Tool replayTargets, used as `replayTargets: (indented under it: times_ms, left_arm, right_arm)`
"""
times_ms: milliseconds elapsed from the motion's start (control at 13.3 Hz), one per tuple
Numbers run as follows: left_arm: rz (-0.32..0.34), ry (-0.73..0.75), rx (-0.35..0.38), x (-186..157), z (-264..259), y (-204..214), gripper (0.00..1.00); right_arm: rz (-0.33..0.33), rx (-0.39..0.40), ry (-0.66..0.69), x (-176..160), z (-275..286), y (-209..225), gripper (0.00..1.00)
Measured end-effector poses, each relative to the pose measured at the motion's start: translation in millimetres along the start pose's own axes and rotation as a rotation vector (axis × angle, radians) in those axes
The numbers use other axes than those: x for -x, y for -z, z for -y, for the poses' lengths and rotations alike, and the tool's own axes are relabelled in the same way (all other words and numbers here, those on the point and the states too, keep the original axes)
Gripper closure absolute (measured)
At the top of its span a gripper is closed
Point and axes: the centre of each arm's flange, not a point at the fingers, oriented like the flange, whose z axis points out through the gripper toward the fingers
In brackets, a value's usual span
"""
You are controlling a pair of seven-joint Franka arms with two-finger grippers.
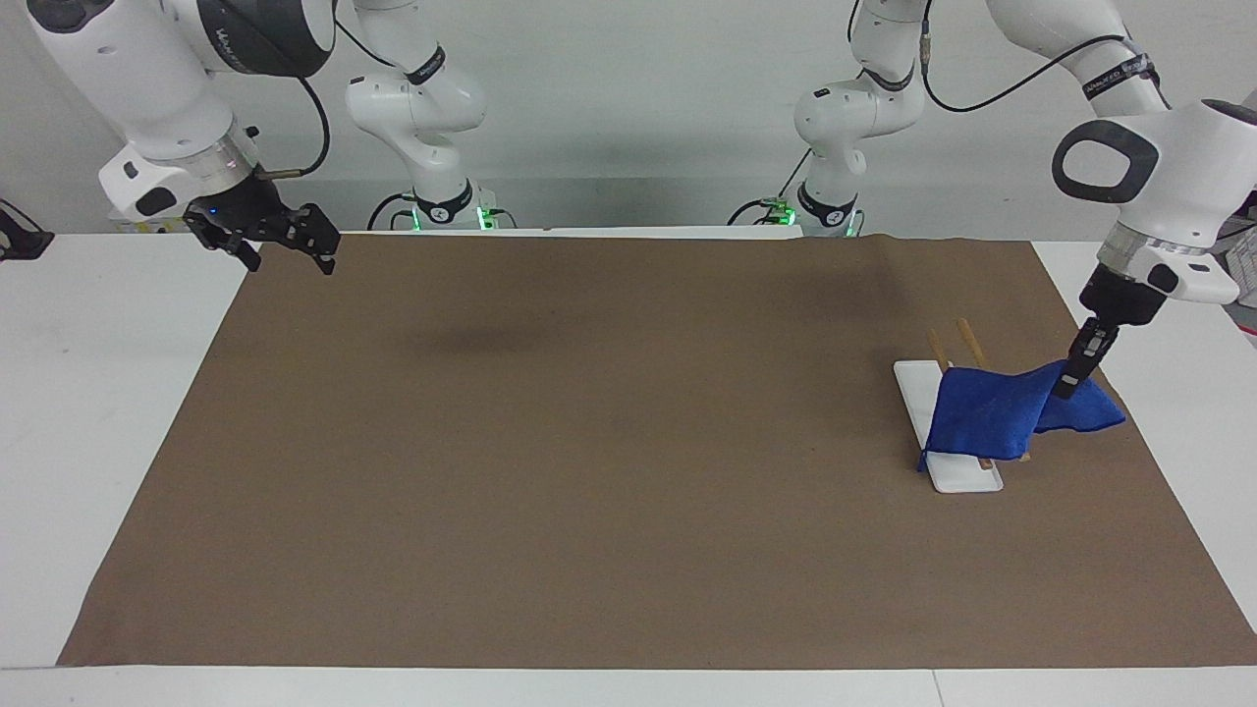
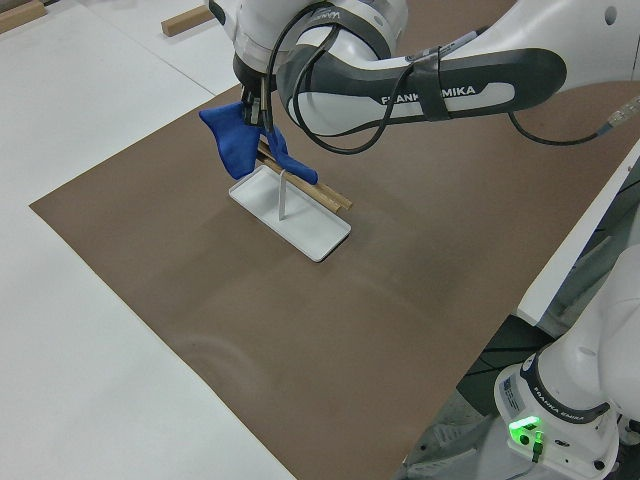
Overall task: Right arm passes towel to left arm to hang
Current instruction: 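Drape the towel over the wooden rods with the left gripper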
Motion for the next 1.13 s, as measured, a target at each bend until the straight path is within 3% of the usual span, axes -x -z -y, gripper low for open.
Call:
replayTargets:
  times_ms: [903,1129]
  left_arm:
    - [0.013,0.485,-0.046,13,-1,-13,0.97]
    - [0.014,0.52,-0.066,18,-6,-14,0.97]
  right_arm:
    - [0.001,0.0,0.0,0,0,0,0.0]
    - [0.001,0.0,0.0,0,0,0,0.0]
